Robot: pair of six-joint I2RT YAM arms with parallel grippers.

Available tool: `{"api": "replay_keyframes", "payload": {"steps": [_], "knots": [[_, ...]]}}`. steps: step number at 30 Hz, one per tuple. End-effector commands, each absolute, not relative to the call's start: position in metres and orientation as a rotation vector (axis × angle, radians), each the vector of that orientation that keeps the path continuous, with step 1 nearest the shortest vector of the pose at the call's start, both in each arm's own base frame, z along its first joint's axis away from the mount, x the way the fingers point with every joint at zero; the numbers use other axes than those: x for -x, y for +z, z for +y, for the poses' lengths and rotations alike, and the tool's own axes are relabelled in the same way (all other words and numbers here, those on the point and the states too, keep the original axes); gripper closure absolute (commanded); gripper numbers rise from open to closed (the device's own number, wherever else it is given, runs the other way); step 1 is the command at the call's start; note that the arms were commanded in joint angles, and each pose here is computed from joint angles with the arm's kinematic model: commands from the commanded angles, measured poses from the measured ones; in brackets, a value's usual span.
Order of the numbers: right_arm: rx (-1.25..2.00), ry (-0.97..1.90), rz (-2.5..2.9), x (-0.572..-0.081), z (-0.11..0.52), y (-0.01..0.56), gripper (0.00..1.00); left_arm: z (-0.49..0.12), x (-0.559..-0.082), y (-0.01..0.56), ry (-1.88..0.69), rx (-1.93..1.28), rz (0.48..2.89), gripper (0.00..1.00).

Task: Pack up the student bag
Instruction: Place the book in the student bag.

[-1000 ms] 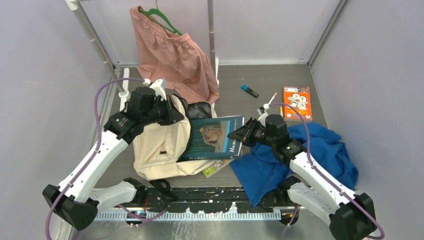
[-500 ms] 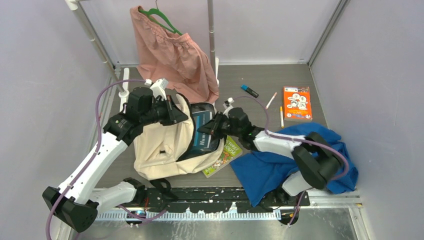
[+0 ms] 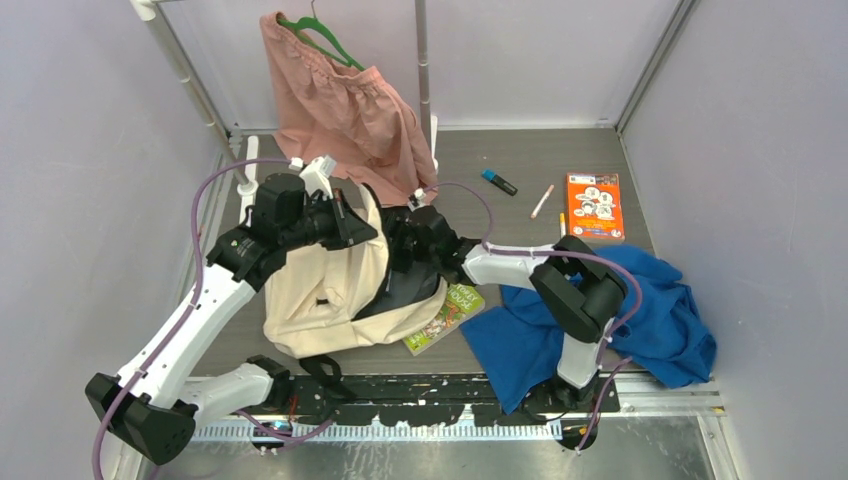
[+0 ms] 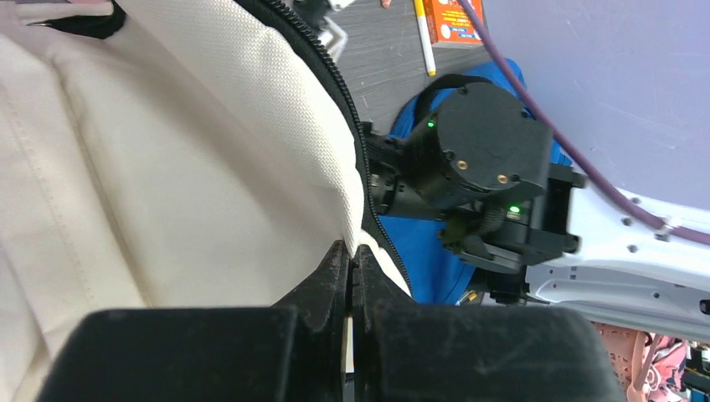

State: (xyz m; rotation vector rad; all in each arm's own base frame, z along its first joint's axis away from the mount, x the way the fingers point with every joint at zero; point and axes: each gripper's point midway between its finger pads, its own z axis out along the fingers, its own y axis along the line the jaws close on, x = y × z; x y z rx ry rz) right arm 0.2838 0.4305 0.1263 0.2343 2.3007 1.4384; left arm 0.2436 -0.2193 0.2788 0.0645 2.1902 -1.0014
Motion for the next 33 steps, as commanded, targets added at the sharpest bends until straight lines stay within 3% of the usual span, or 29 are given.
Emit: {"api": "replay_keyframes", "payload": {"steps": [1,9,13,20,21,23,25,27,33], "knots": [[-0.164,1.216,2.285,-0.283,0.398,0.154,0.29,-0.220,-0.256,0.304,-1.031,-0.071,2.065,1.00],[-0.077,1.092,2.317,-0.255,0.355,0.182,0.01,-0.214,-0.269,0.296,-1.005,-0.030,2.066,1.00],[-0.048,0.891,2.308,-0.254,0.317,0.194,0.00,-0.211,-0.270,0.294,-0.990,-0.019,2.068,1.00],[-0.292,0.221,2.163,-0.277,0.123,0.222,0.00,-0.208,-0.265,0.275,-0.948,-0.073,2.111,1.00],[-0.347,0.158,2.156,-0.279,0.097,0.221,0.00,-0.211,-0.264,0.271,-0.946,-0.092,2.122,0.88],[-0.465,0.063,2.153,-0.282,0.053,0.218,0.00,-0.216,-0.263,0.264,-0.906,-0.139,2.138,0.40],[-0.562,0.027,2.164,-0.285,0.028,0.211,0.00,-0.223,-0.258,0.258,-0.830,-0.202,2.157,0.09],[-0.596,0.059,2.191,-0.292,0.026,0.203,0.00,-0.228,-0.253,0.257,-0.777,-0.246,2.161,0.01],[-0.595,0.414,2.333,-0.297,0.093,0.158,0.09,-0.225,-0.242,0.250,-0.754,-0.268,2.178,0.00]]}}
